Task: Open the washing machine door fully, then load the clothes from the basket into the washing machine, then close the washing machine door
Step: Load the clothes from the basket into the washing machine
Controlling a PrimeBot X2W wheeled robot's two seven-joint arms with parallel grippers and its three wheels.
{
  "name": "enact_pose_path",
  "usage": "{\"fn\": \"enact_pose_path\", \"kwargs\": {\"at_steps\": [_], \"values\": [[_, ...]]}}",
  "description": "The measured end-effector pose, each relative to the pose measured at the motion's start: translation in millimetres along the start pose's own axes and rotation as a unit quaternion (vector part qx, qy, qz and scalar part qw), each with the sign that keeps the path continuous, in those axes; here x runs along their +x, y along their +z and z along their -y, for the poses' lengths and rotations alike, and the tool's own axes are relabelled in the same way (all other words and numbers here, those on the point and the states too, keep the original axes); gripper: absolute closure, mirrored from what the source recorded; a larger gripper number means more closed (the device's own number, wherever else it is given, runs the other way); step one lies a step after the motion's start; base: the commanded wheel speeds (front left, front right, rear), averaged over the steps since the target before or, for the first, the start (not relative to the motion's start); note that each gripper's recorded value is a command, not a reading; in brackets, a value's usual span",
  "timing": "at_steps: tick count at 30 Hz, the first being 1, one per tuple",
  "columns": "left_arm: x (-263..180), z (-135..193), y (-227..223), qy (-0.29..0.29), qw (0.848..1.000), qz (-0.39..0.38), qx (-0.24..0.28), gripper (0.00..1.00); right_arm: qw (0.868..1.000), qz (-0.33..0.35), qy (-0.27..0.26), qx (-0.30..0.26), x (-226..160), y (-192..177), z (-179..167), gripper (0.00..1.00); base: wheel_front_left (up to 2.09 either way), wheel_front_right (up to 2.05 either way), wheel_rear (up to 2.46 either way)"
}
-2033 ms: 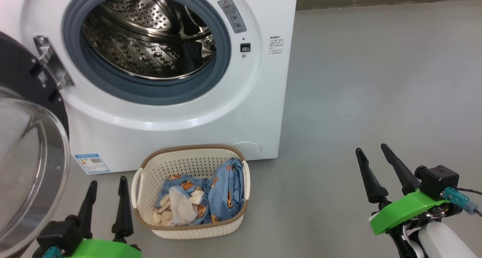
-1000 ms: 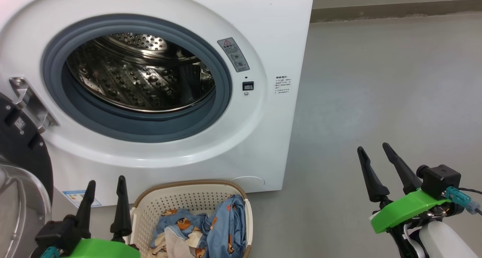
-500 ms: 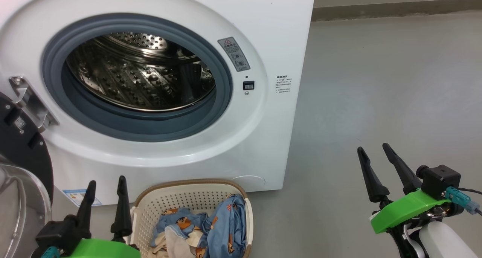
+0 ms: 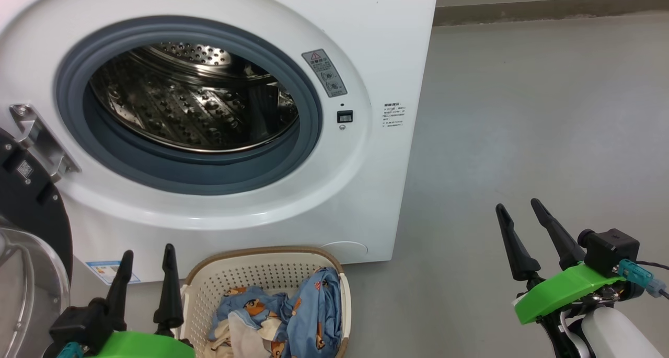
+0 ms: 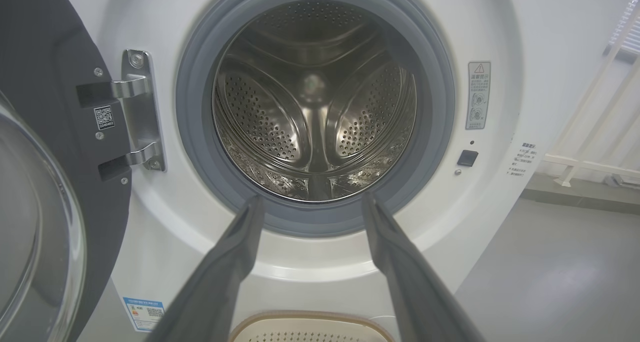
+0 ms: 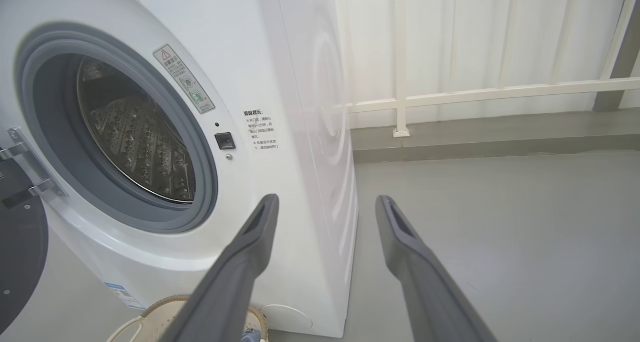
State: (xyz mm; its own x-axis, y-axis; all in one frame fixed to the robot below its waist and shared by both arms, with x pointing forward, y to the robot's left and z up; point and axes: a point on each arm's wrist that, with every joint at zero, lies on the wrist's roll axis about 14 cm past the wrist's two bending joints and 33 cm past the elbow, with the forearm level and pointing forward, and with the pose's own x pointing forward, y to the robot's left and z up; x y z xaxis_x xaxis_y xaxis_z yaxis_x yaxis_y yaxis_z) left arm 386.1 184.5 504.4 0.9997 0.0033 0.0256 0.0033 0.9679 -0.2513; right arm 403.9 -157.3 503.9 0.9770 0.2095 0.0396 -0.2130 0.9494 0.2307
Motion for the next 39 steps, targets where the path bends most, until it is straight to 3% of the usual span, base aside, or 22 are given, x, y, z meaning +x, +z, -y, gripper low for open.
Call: {"fn": "enact_pose_path", "kwargs": {"at_steps": [18,39], "values": [[3.9,-1.1,-13.8,0.002,1.000,-0.020,0.004,0.00,1.000,-0.013,-0.008,0.002,1.4,-9.3,6.2,0.00,0.00,0.00,0.00],[38.0,24.2,-107.1,-0.047,0.986,-0.157,-0.017,0.00,0.999,-0.041,-0.031,0.003,23.7,-34.0,31.2,0.00,0.00,0.00,0.00]]}}
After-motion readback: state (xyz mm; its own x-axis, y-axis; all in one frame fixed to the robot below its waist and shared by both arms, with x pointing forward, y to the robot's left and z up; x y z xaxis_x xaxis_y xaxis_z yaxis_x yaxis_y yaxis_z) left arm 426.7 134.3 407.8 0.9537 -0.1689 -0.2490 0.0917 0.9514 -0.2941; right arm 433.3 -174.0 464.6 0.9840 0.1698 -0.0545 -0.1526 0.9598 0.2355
